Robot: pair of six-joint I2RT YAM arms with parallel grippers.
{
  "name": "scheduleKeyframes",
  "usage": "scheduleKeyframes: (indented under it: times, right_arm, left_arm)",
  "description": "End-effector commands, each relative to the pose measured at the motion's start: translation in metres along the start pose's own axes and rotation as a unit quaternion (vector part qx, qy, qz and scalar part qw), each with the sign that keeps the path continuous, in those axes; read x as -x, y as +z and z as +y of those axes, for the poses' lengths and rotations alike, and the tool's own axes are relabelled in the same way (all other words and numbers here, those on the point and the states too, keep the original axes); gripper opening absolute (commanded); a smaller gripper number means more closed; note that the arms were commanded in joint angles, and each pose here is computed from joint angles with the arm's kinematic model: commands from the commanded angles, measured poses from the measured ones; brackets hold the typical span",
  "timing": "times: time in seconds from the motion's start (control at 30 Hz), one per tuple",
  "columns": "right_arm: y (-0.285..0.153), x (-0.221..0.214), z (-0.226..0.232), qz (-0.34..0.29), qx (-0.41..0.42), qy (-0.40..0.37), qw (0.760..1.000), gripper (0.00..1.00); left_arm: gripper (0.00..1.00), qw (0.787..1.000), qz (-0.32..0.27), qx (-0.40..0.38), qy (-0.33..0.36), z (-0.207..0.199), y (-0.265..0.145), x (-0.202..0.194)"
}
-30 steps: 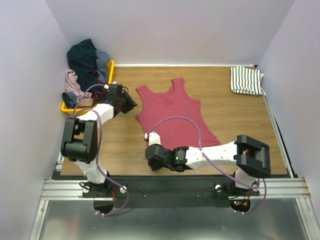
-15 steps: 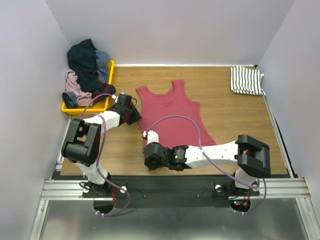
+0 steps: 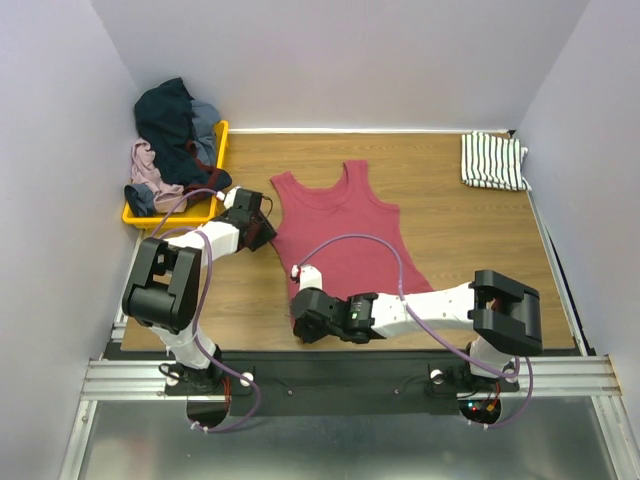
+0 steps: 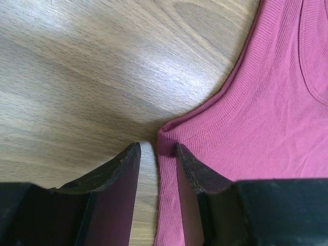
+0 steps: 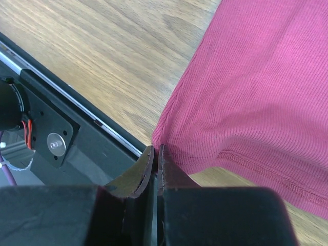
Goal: Fold and stack the tank tops
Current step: Fold the tank top
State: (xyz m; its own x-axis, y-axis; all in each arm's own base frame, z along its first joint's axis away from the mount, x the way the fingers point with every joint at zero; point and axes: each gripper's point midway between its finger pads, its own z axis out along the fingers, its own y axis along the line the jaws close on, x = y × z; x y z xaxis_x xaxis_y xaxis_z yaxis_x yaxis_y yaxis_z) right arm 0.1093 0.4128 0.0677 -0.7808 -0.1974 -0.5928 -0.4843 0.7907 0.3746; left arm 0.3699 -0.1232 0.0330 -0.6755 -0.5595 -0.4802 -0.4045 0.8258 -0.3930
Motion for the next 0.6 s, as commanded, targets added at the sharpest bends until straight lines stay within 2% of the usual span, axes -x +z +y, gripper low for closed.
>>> scheduleKeyframes:
  times: [0.0,0.13,0.23,0.3,0.33,0.37,0.57]
  right_arm:
    - [-0.007,0.010,0.009,-0.015,0.019,0.018,1.000,0.01]
    - [-0.007,0.013,0.011,-0.017,0.022,0.021,0.999,0.01]
    - [-0.006,0.015,0.021,-0.012,0.035,0.022,0.999,0.01]
    - [-0.003,0.010,0.026,0.003,0.044,0.017,0.999,0.01]
    - [0.000,0.005,0.029,0.015,0.050,0.017,0.999,0.01]
    - [-0.001,0.005,0.032,0.019,0.056,0.018,0.998,0.01]
    - [0.020,-0.020,0.030,0.056,0.057,0.018,0.997,0.01]
  left_arm:
    - [0.44,1.000,-0.012,-0.005,0.000,-0.004,-0.003,0.007]
    - [0.36,1.000,-0.006,-0.003,0.000,-0.004,0.004,0.004]
    - [0.25,1.000,-0.007,0.000,-0.005,-0.004,0.007,0.004]
    - [0.15,1.000,-0.019,-0.009,-0.011,-0.012,0.008,0.012]
    - [0.04,1.000,-0.023,-0.014,-0.013,-0.016,0.007,0.016]
    - [0.00,0.999,-0.026,-0.014,-0.016,-0.017,0.007,0.018]
    - [0.00,0.998,-0.046,-0.029,-0.026,-0.030,0.002,0.033]
